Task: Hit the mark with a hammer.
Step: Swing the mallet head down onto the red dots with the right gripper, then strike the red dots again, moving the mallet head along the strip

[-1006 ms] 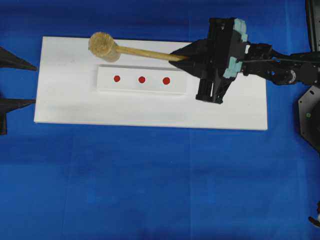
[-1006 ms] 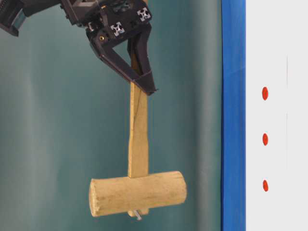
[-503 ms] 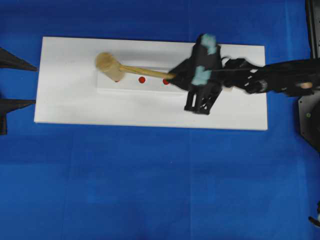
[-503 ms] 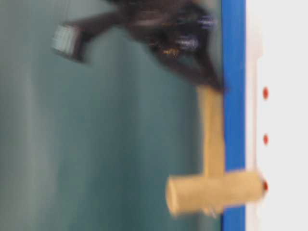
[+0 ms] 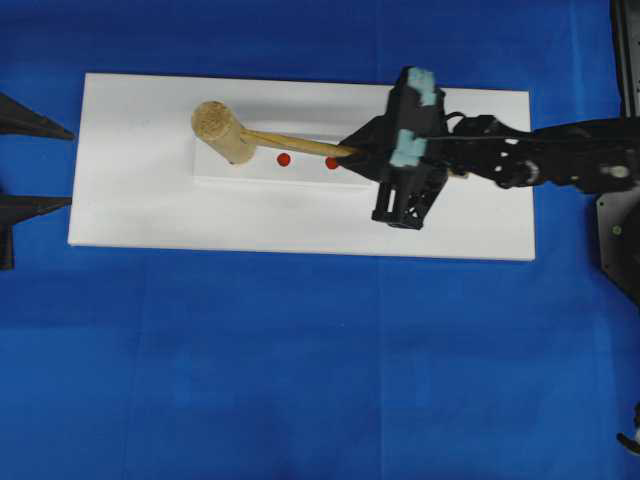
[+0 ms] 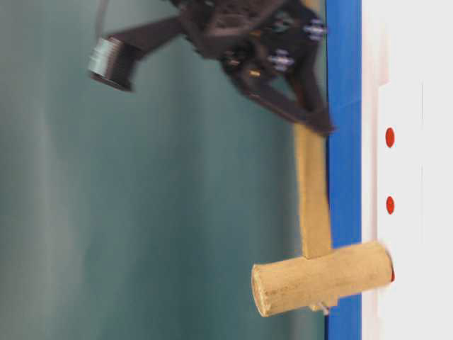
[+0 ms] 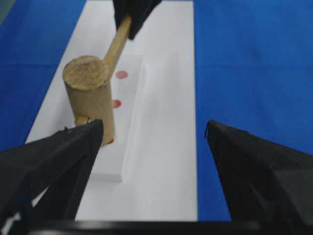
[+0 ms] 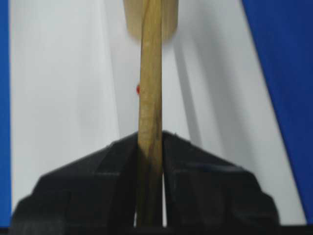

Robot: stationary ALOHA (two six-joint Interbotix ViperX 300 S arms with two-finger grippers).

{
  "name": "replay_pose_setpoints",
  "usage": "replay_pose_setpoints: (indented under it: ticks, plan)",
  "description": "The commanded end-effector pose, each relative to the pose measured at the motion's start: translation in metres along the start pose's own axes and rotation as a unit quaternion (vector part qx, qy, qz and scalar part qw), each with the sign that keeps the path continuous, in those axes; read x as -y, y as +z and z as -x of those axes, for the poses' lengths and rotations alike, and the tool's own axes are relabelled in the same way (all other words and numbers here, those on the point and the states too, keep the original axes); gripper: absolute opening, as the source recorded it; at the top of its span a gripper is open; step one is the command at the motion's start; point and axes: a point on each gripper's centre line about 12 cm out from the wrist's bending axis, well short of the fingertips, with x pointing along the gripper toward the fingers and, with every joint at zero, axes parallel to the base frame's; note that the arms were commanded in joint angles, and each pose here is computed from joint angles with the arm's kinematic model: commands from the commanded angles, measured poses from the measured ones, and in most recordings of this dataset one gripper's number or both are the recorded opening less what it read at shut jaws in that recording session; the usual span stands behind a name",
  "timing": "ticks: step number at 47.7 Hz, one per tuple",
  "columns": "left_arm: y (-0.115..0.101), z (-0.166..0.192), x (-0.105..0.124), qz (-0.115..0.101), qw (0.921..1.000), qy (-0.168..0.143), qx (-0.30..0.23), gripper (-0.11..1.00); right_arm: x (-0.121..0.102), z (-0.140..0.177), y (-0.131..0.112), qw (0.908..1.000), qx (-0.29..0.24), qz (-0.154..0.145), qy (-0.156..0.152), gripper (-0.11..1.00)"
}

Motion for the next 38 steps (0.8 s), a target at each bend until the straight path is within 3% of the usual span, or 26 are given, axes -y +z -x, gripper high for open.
replay_pose_setpoints:
  ticks: [1, 14, 25, 31, 38]
  plan:
    - [0.004, -0.001, -0.001, 0.001, 1.0, 0.002, 0.002, 0.84, -0.001, 0.023, 0.024, 0.9988, 0.048, -0.001, 0.006, 0.02]
    - [0.004, -0.001, -0.001, 0.001, 1.0, 0.003, 0.002, 0.84, 0.003, 0.068, 0.025, 0.9961, 0.086, -0.005, 0.015, 0.02]
    - [0.004, -0.001, -0.002, 0.002, 1.0, 0.007, 0.003, 0.84, 0.004, 0.071, 0.019, 0.9964, 0.084, -0.005, 0.015, 0.02]
    - [0.003, -0.001, -0.002, 0.002, 1.0, 0.006, 0.001, 0.84, 0.005, 0.05, -0.006, 0.9994, 0.032, -0.008, 0.007, 0.02]
    - [0.004, -0.001, -0.002, 0.002, 1.0, 0.006, 0.002, 0.84, 0.008, 0.022, -0.046, 0.9983, -0.046, -0.033, -0.012, 0.02]
